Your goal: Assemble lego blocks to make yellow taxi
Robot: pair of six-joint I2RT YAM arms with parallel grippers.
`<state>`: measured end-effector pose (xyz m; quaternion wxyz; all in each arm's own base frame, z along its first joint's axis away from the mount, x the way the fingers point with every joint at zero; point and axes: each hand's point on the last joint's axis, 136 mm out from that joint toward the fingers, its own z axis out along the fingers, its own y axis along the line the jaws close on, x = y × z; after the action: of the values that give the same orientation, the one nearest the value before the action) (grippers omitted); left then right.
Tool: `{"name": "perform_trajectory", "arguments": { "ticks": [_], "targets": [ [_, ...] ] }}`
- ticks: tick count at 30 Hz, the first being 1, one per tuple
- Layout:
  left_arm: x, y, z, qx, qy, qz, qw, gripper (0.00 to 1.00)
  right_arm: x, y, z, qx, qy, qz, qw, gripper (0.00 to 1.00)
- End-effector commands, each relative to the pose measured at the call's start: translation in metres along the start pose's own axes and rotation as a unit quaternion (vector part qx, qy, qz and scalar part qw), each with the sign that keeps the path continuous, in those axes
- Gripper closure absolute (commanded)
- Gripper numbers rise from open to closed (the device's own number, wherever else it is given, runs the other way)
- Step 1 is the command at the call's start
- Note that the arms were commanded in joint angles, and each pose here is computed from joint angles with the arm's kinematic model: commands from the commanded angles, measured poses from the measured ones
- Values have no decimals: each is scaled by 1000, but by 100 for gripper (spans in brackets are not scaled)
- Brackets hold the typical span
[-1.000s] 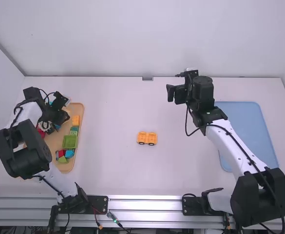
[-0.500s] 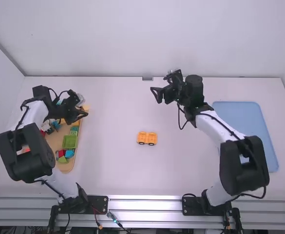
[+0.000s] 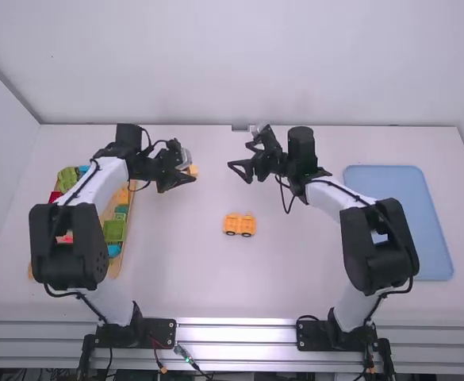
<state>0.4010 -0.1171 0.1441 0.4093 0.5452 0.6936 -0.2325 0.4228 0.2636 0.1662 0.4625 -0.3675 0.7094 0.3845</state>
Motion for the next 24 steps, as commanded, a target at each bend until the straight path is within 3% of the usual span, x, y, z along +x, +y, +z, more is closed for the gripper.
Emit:
{"name": "perform_trajectory", "arguments": {
  "ticks": [1, 4, 8, 12, 24],
  "targets": [
    [-24, -8, 3, 10, -28, -10, 1000, 84, -12, 19, -1, -66, -18, -64, 996, 7],
    [-43, -15, 7, 30, -69, -5, 997, 85, -15, 33, -11, -120, -35, -100, 987, 4],
    [-61, -23, 1, 57, -124, -2, 991, 83, -15, 31, -17, -128, -41, -115, 984, 3],
    [-75, -30, -2, 80, -161, 1, 984, 81, -18, 58, -30, -207, -76, -180, 959, 5],
    [-95, -53, 13, 118, -179, 24, 976, 83, -32, 74, -33, -246, -92, -166, 951, 16]
  ]
}}
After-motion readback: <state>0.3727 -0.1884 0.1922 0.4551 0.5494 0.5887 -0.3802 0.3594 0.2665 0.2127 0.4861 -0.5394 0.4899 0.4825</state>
